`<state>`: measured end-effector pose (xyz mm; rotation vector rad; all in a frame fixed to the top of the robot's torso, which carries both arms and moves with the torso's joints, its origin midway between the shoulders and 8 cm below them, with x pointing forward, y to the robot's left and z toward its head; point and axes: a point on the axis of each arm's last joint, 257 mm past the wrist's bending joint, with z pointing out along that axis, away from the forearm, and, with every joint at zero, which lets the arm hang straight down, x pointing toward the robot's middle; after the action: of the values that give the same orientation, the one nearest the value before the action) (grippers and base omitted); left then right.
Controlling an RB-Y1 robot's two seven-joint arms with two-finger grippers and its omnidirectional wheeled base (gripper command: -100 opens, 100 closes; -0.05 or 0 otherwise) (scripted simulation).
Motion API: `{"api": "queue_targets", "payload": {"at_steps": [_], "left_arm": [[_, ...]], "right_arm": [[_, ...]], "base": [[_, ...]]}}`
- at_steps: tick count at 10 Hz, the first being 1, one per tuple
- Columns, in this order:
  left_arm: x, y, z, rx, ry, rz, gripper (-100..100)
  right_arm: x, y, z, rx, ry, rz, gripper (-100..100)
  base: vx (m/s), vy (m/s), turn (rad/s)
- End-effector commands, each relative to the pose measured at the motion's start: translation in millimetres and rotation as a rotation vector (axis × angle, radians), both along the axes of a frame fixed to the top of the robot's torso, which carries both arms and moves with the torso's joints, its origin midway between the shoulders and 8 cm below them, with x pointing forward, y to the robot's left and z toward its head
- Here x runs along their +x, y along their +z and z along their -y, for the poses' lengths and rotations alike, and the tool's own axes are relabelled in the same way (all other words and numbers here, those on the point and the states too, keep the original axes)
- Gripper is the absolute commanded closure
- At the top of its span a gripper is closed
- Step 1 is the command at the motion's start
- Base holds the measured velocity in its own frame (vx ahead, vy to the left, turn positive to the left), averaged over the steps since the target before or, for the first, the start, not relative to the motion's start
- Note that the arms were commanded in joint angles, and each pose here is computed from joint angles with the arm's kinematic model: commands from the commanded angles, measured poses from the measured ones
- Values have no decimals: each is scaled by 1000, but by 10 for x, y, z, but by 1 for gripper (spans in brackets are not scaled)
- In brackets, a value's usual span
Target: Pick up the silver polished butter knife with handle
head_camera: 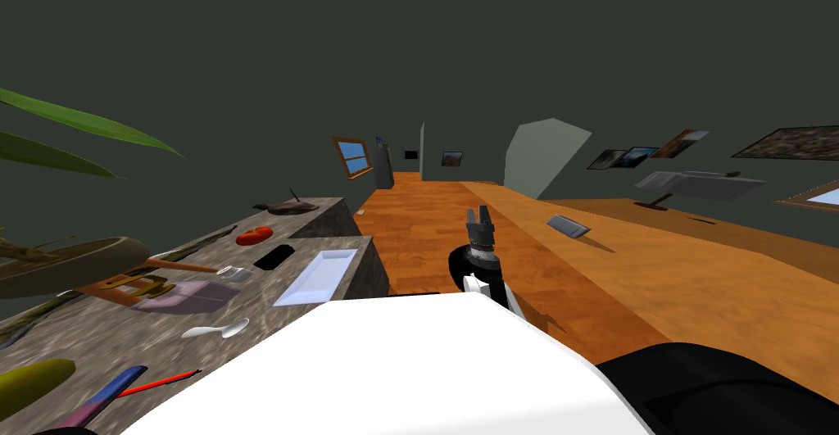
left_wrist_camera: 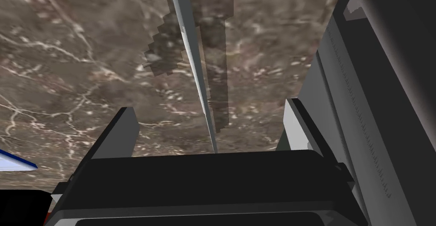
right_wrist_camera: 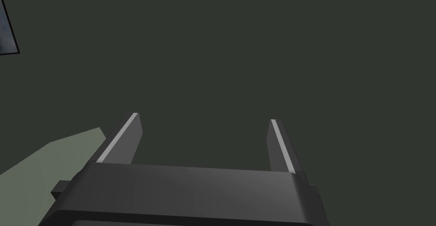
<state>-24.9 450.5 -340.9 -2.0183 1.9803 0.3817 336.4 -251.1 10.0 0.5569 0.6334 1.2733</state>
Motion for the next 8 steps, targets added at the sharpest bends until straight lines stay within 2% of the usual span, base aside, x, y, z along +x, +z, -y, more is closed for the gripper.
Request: {"api": "queue_targets", "payload": {"at_steps": [1,2,3,7,8], "left_arm": [[1,-70,-36,1,2,2,-100],[-2,-45,-16,0,2,0,-100],[0,-50,-20,0,1,1,100],[-24,-51,-22,0,2,-6,100],[-22,-50,-22,0,2,-6,0]], "right_arm": [[0,0,0,0,0,0,0],[0,0,0,0,0,0,0],[0,0,0,0,0,0,0],[0,0,0,0,0,0,0],[0,0,0,0,0,0,0]], "base": [[-11,-1,-11],[0,0,0],[0,0,0],[0,0,-3],[0,0,0]]}}
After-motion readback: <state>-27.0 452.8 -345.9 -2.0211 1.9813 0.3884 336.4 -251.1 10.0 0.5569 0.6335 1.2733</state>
